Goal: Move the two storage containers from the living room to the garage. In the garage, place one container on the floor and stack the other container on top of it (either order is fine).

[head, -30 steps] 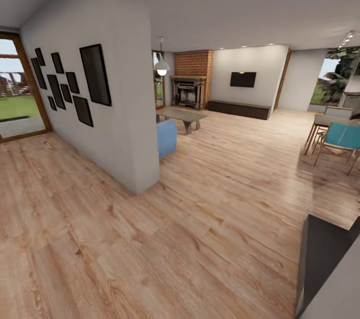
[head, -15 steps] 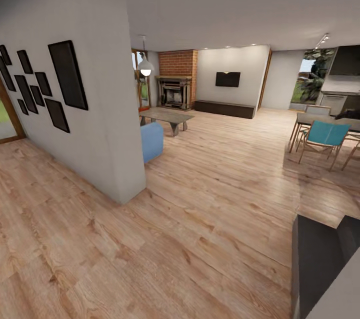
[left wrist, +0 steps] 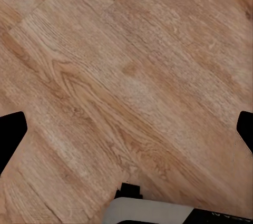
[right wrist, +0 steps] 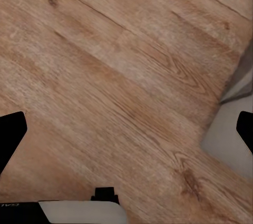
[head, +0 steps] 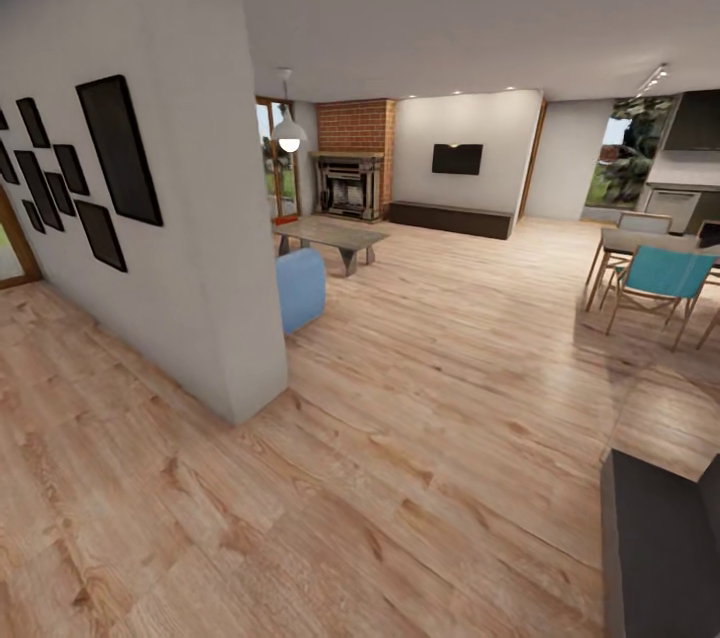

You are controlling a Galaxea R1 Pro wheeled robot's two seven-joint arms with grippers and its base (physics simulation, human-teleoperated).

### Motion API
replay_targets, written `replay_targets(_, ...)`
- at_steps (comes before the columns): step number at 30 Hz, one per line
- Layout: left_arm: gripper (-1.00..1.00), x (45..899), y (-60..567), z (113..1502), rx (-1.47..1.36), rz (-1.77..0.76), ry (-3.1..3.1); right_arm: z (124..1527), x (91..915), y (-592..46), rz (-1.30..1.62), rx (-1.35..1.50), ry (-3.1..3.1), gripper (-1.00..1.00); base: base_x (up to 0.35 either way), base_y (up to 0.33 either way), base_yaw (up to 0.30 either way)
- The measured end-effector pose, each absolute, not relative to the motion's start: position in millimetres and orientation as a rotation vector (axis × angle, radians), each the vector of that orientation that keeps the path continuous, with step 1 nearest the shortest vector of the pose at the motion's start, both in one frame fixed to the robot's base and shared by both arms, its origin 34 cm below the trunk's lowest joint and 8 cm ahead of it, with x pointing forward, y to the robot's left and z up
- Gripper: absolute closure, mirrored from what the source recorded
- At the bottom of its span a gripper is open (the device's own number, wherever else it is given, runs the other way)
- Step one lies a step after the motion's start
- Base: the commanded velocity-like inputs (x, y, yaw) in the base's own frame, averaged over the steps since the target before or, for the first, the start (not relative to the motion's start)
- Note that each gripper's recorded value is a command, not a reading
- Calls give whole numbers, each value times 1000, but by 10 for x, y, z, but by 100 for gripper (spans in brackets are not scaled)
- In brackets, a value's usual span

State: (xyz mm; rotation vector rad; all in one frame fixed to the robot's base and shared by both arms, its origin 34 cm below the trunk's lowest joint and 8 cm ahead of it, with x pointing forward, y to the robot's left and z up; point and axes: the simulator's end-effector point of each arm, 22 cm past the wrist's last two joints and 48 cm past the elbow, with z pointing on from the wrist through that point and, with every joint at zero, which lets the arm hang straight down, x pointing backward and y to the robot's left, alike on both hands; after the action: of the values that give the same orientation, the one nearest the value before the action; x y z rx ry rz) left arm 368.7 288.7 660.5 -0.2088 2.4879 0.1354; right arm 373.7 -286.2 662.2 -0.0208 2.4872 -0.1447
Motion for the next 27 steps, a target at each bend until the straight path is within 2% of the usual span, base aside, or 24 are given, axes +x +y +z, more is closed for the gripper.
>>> replay_targets(5, -100, 3687, 2890, 6605, -208, 136, 2488, 6622, 3737, -2865, -145, -21, 2487, -100, 326, 0, -135)
replay_targets(21, -100, 3685, 2883, 6603, -209, 136, 2490, 6622, 3737, -2866, -145, -21, 2487, -100, 326, 0, -262)
replay_targets(27, -100, 3684, 2883, 6603, -209, 136, 2489, 6622, 3737, -2869, -146, -21, 2487, -100, 326, 0, -76)
